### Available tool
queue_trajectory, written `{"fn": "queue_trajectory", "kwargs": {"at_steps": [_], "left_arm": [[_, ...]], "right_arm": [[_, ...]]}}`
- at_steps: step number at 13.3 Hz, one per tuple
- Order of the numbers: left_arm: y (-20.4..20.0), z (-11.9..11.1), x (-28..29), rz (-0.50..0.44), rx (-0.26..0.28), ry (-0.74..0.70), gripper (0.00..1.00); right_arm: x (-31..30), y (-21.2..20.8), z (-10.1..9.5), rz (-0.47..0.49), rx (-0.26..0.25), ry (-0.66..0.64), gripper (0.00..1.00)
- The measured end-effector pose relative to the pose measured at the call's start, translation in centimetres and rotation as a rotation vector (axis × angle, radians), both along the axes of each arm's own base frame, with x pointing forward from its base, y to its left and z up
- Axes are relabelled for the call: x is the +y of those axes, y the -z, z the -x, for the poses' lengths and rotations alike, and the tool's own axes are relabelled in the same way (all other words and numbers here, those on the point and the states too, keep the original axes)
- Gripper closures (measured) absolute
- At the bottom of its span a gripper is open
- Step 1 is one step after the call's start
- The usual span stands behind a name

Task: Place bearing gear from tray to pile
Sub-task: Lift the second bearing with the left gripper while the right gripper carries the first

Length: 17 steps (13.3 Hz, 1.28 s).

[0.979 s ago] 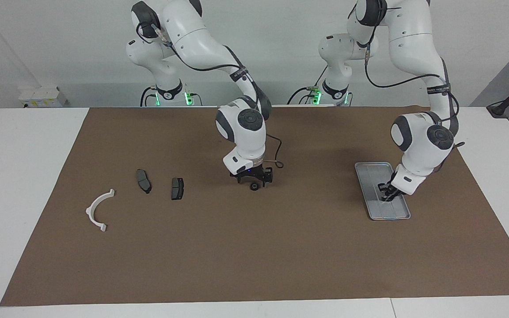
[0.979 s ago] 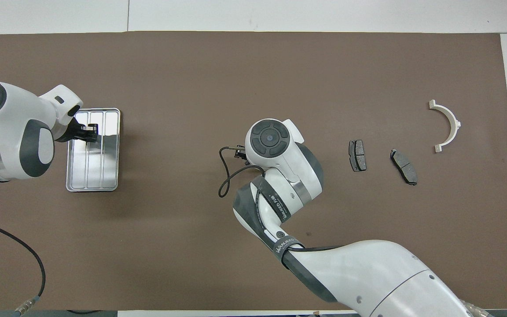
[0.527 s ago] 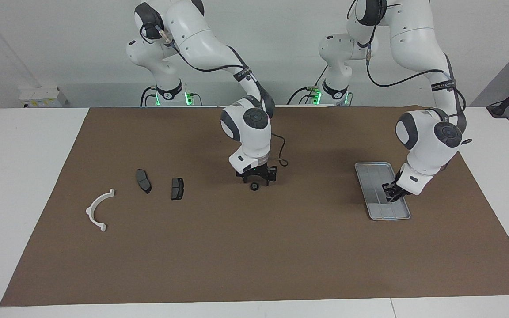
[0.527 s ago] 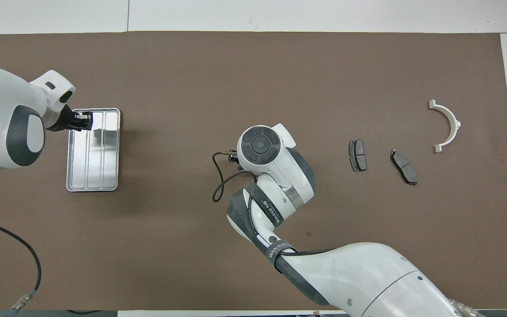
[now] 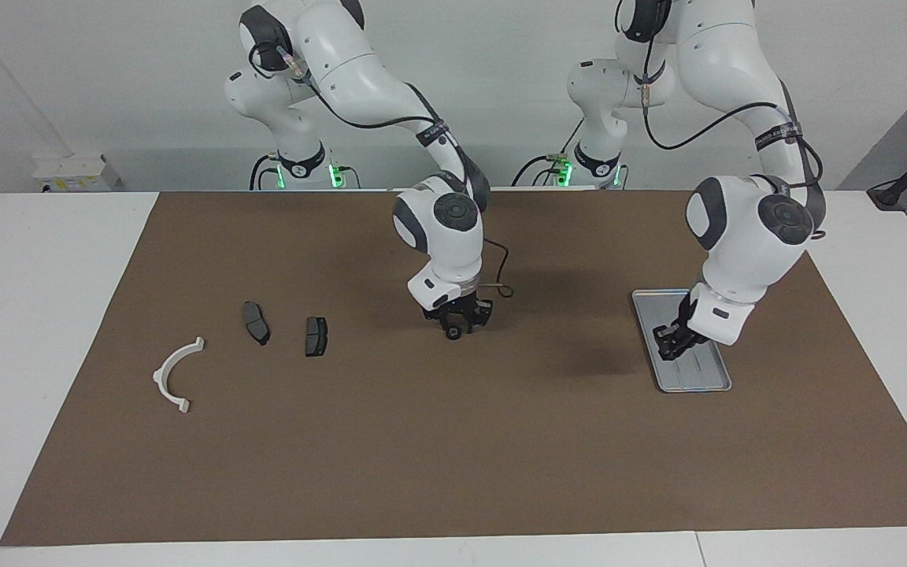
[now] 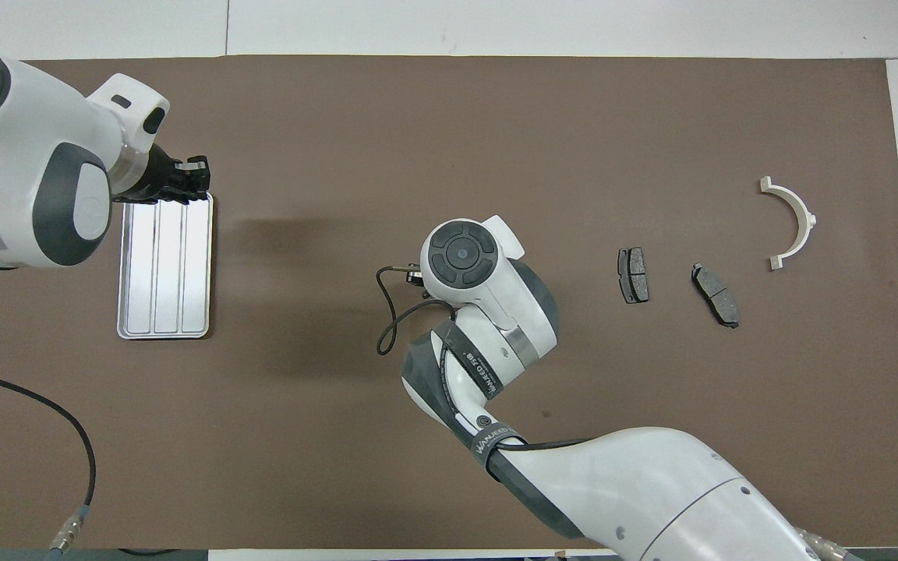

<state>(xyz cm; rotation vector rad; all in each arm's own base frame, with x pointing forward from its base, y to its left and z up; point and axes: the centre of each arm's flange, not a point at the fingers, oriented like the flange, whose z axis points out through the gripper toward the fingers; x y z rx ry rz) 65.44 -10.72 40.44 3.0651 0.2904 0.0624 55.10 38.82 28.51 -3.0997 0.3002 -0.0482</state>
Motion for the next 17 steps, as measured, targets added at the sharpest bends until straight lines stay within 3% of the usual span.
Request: {"fn": "queue_trajectory", "kwargs": {"at_steps": [2, 7, 10, 14, 17], "left_arm": [[0.1, 0.7, -3.7, 0.003, 0.006, -0.022, 0.76], [0.2, 1.5, -6.4, 0.003, 0.019, -0.043, 0.76], [0.3, 1.8, -7.5, 0.005, 0.023, -0.056, 0.76], [0.2, 3.7, -13.5, 0.013, 0.022, -0.089, 0.76], [0.0, 5.7, -18.5, 0.029, 0.013, -0.118, 0.76]], "right_arm": [[0.0, -0.4, 0.0, -0.001, -0.002, -0.003, 0.7], [-1.2, -0.4, -0.8, 0.005, 0.001, -0.067, 0.7], [-6.8, -0.4, -3.9, 0.026, 0.026, -0.143, 0.7], [-17.0, -0.9, -8.2, 0.043, 0.066, -0.241, 0.7], [-20.7, -4.9, -10.7, 0.059, 0.079, -0.286, 0.7]]}}
